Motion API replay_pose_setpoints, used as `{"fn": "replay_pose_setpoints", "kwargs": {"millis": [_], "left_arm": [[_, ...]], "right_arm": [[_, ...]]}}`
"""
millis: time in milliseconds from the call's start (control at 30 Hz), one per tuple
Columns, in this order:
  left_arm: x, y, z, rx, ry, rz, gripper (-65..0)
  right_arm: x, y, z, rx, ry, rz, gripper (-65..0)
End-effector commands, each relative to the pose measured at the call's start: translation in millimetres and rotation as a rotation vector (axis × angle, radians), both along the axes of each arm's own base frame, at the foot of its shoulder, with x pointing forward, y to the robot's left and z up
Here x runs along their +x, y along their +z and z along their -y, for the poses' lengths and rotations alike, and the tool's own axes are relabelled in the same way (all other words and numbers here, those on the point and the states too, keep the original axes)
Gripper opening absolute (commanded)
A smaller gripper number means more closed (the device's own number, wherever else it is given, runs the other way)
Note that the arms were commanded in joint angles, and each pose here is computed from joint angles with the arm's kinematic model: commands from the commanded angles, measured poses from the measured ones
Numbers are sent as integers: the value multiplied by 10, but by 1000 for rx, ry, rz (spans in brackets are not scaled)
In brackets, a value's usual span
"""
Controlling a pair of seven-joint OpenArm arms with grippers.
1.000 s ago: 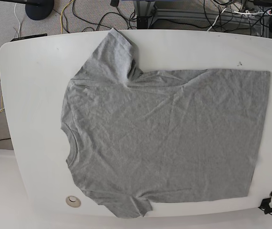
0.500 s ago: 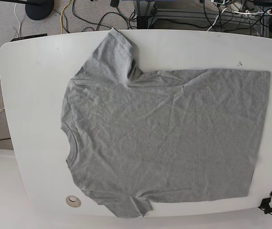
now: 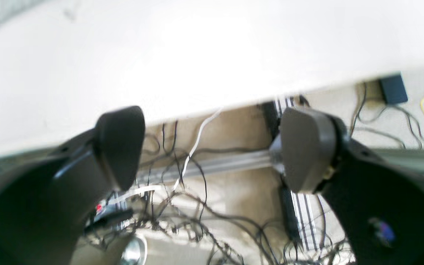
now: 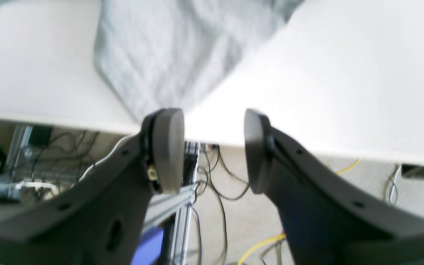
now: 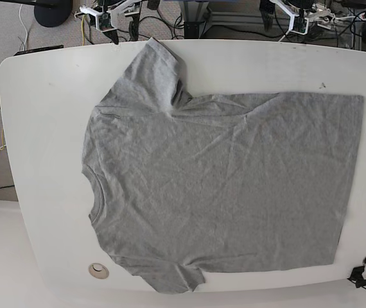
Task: Fold the T-shirt properly
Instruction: 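Move both grippers down to the shirt's shoulder edge near the collar side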
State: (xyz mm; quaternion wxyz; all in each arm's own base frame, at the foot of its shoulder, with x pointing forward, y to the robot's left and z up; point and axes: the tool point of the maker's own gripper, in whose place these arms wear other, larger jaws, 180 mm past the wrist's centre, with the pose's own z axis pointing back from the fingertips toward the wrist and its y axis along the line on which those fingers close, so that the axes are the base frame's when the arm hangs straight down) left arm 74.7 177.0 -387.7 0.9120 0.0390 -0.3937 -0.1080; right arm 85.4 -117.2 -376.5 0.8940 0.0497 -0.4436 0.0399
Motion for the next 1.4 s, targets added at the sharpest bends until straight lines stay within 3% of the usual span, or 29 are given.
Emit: {"fn": "replay_pose_setpoints", "kwargs": {"millis": [0,133,333,567,733,1000,1367], "left_arm": [[157,118,-103,27,14,67,-110],[462,221,-262,59,35,147,-107],[823,408,-561,-59,143,233,-107],[1024,440,-1013,-168,250,195,-107],[1050,450,-1229,-148,262,164,-109],[1055,455,-1242,-145,262,162,-109],[1078,469,-1249,-143,259,167,-109]], "right_arm": [[141,115,-6,50,-23,60,-376],[377,154,34,145,-69,86,-356],[514,142,28,399,-177,24,-344],[515,97,-42,612,-247,-87,-346],[514,64,50,722,-305,-159,-347],[485,-33,16,808,-322,-256,-347],[326,-275,13,813,-370,-325,-347]]}}
